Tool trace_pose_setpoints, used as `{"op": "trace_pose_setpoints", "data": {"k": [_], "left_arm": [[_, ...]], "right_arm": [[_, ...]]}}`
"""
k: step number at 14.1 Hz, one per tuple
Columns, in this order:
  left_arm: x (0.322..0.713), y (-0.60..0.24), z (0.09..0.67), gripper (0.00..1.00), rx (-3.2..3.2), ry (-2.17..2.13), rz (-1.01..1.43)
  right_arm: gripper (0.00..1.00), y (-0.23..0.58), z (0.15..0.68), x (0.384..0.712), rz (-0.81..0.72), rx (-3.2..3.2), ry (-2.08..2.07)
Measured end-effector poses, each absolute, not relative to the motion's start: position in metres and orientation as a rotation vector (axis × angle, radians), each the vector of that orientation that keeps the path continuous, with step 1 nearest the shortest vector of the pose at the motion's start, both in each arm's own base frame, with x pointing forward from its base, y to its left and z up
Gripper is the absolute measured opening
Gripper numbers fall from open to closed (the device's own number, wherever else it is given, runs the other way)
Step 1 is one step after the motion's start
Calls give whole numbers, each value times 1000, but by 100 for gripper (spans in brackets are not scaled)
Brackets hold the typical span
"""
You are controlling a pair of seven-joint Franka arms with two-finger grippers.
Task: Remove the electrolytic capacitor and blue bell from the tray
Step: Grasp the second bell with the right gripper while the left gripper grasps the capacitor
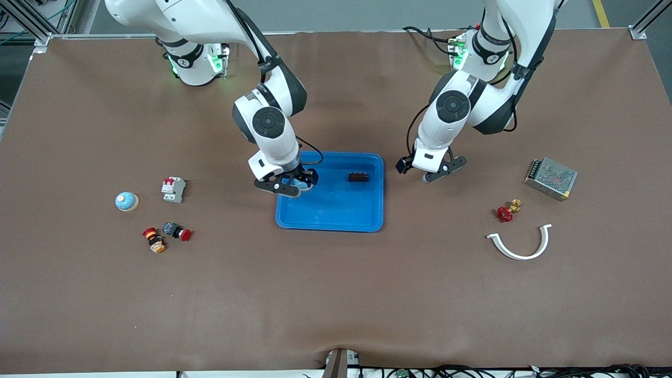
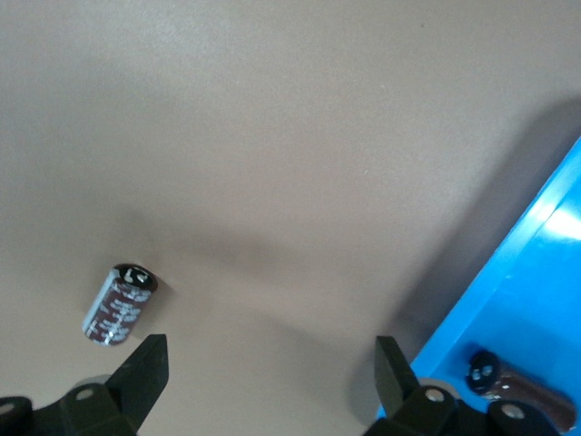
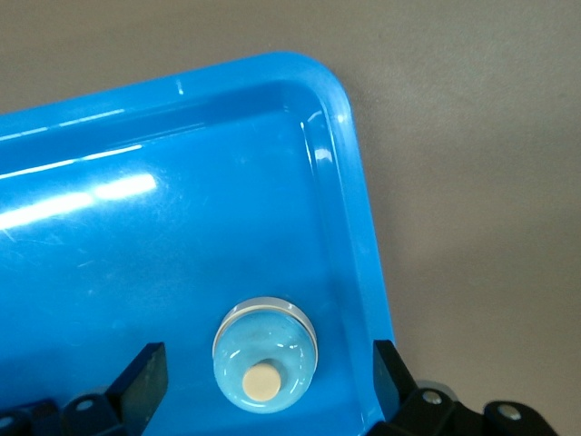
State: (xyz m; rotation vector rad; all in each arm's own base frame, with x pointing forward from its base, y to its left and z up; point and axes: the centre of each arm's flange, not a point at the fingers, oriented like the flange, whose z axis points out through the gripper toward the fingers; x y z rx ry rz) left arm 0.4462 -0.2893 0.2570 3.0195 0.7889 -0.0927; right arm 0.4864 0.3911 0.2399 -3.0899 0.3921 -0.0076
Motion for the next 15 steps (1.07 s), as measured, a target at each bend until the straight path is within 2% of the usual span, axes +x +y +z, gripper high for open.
{"op": "trace_pose_setpoints", "data": {"k": [8, 15], "left_arm": [[464, -305, 271, 100, 2667, 1453, -197], [480, -353, 246, 100, 2485, 1745, -276]], "right_arm": [[100, 410, 214, 466, 0, -3112, 324], [100, 408, 196, 466, 5, -3124, 328]]}}
